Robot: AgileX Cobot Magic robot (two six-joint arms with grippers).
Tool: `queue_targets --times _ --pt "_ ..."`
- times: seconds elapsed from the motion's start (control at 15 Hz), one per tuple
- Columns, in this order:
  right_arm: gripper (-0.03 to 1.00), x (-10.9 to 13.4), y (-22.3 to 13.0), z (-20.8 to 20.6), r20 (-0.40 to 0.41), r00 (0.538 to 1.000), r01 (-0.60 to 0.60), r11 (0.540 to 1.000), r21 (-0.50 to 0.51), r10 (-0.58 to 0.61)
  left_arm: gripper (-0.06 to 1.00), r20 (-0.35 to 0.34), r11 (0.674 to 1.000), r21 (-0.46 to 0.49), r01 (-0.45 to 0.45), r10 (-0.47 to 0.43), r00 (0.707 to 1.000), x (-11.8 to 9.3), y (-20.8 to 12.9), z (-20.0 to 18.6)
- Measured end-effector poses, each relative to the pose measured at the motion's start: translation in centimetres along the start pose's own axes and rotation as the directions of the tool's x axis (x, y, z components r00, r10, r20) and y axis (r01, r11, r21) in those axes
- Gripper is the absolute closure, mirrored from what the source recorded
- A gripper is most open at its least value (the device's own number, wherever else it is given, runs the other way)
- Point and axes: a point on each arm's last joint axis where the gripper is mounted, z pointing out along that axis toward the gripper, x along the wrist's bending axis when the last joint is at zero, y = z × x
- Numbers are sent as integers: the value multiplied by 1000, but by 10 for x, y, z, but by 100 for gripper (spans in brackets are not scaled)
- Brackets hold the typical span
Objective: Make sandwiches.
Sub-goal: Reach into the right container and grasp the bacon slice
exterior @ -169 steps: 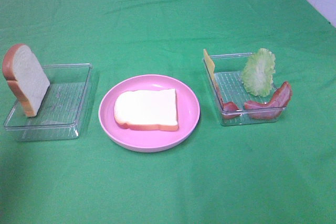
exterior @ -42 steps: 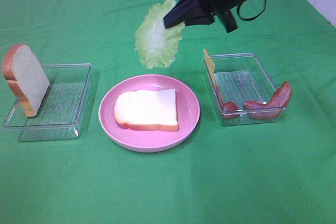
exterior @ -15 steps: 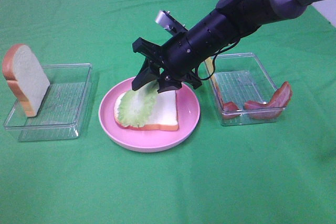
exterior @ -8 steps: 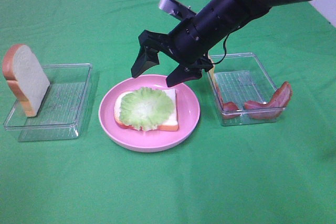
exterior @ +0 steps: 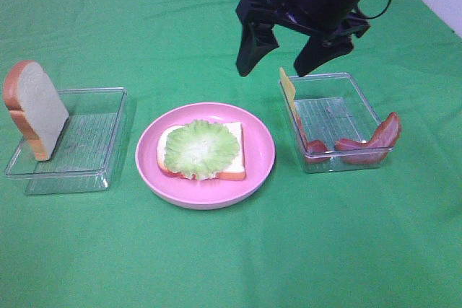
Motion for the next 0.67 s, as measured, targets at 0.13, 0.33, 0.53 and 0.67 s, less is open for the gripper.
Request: queue_targets --times 0.13,0.33,0.53,0.67 --pt "12 -13 -10 -17 122 992 -35 998 48 29 11 0 1000 0 0 0 1000 0 0 0" --pt "12 -50 -17 -35 199 971 -146 987 60 131 11 0 1000 0 0 0 1000 0 0 0" --pt "12 -84 -36 -29 225 947 -251 965 73 230 11 0 1000 0 0 0 1000 0 0 0" --pt "12 -104 -43 -19 227 930 -304 952 29 290 11 0 1000 0 0 0 1000 0 0 0"
